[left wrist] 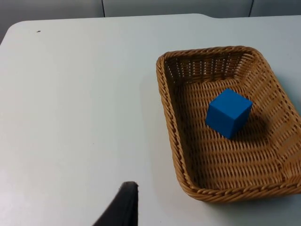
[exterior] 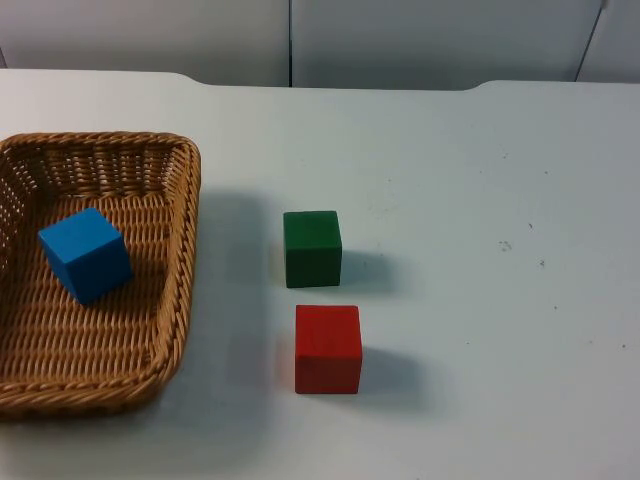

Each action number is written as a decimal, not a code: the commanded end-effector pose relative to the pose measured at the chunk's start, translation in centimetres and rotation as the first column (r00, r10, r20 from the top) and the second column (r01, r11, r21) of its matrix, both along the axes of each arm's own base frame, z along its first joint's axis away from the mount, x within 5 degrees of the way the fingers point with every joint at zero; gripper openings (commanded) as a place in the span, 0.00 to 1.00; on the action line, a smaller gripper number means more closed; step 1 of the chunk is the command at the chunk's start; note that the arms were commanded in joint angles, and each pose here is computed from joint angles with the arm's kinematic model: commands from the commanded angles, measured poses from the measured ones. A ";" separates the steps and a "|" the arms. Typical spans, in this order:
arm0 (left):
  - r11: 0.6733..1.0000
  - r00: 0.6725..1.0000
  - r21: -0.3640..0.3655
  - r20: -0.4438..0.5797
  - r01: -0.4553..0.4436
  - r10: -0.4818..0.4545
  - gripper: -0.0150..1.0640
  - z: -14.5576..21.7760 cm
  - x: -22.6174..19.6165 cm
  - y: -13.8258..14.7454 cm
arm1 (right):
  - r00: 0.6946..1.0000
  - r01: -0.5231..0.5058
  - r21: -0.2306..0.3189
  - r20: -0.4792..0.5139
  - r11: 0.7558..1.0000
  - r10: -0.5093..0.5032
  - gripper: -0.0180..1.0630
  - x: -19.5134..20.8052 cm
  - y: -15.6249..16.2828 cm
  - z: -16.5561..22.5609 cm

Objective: Pick up the basket with the left hand and place the blue cube into the basket with the right hand.

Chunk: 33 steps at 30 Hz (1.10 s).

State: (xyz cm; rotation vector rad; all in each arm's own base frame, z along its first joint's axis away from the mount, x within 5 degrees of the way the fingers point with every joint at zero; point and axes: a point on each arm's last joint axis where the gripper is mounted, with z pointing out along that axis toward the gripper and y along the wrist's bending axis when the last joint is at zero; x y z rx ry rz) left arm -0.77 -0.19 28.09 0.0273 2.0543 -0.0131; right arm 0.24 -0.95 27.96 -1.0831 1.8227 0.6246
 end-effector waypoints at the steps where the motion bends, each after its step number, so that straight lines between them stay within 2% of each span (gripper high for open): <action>1: 1.000 1.000 -0.001 0.007 0.002 -0.002 0.99 -0.1 0.1 0.0 | 1.000 -0.008 0.008 -0.001 1.000 0.008 0.95 0.0 0.1 -0.1; 10: 1.000 1.000 -0.001 0.007 0.002 -0.002 0.99 -0.1 0.1 0.0 | 1.000 0.007 0.008 0.000 1.000 -0.007 0.95 0.0 0.1 -0.1; 15: 1.000 1.000 -0.001 0.007 0.002 -0.002 0.99 -0.1 0.1 0.0 | 0.985 0.175 0.008 0.000 0.985 -0.175 0.95 -0.2 0.1 -0.1; 16: 1.000 1.000 -0.001 0.007 0.002 -0.002 0.99 -0.1 0.1 0.0 | 0.985 0.175 0.008 0.000 0.985 -0.175 0.95 -0.2 0.1 -0.1; 18: 1.000 1.000 -0.001 0.007 0.002 -0.002 0.99 -0.1 0.1 0.0 | 0.951 0.309 0.008 0.000 0.951 -0.309 0.95 -0.3 0.1 -0.1; 20: 1.000 1.000 -0.001 0.007 0.002 -0.002 0.99 -0.1 0.1 0.0 | 0.917 0.399 0.008 0.000 0.917 -0.399 0.95 -0.4 0.1 -0.1; 21: 1.000 1.000 -0.001 0.007 0.002 -0.002 0.99 -0.1 0.1 0.0 | 0.917 0.399 0.008 0.000 0.917 -0.399 0.95 -0.4 0.1 -0.1; 25: 1.000 1.000 -0.001 0.007 0.002 -0.002 0.99 -0.1 0.1 0.0 | 0.804 0.595 0.008 0.000 0.804 -0.595 0.95 -0.6 0.1 -0.1; 26: 1.000 1.000 -0.001 0.007 0.002 -0.002 0.99 -0.1 0.1 0.0 | 0.804 0.595 0.008 0.000 0.804 -0.595 0.95 -0.6 0.1 -0.1; 27: 1.000 1.000 -0.001 0.007 0.002 -0.002 0.99 -0.1 0.1 0.0 | 0.762 0.647 0.008 0.000 0.762 -0.647 0.95 -0.6 0.2 -0.1; 28: 1.000 1.000 -0.001 0.007 0.002 -0.002 0.99 -0.1 0.1 0.0 | 0.733 0.680 0.008 0.000 0.733 -0.680 0.95 -0.7 0.2 -0.1; 29: 1.000 1.000 -0.001 0.007 0.002 -0.002 0.99 -0.1 0.1 0.0 | 0.710 0.705 0.008 0.000 0.710 -0.705 0.95 -0.7 0.2 -0.1; 30: 1.000 1.000 -0.001 0.007 0.002 -0.002 0.99 -0.1 0.1 0.0 | 0.710 0.705 0.008 0.000 0.710 -0.705 0.95 -0.7 0.2 -0.1; 33: 1.000 1.000 -0.001 0.007 0.002 -0.002 0.99 -0.1 0.1 0.0 | 0.628 0.778 0.008 0.000 0.628 -0.778 0.95 -0.8 0.3 -0.1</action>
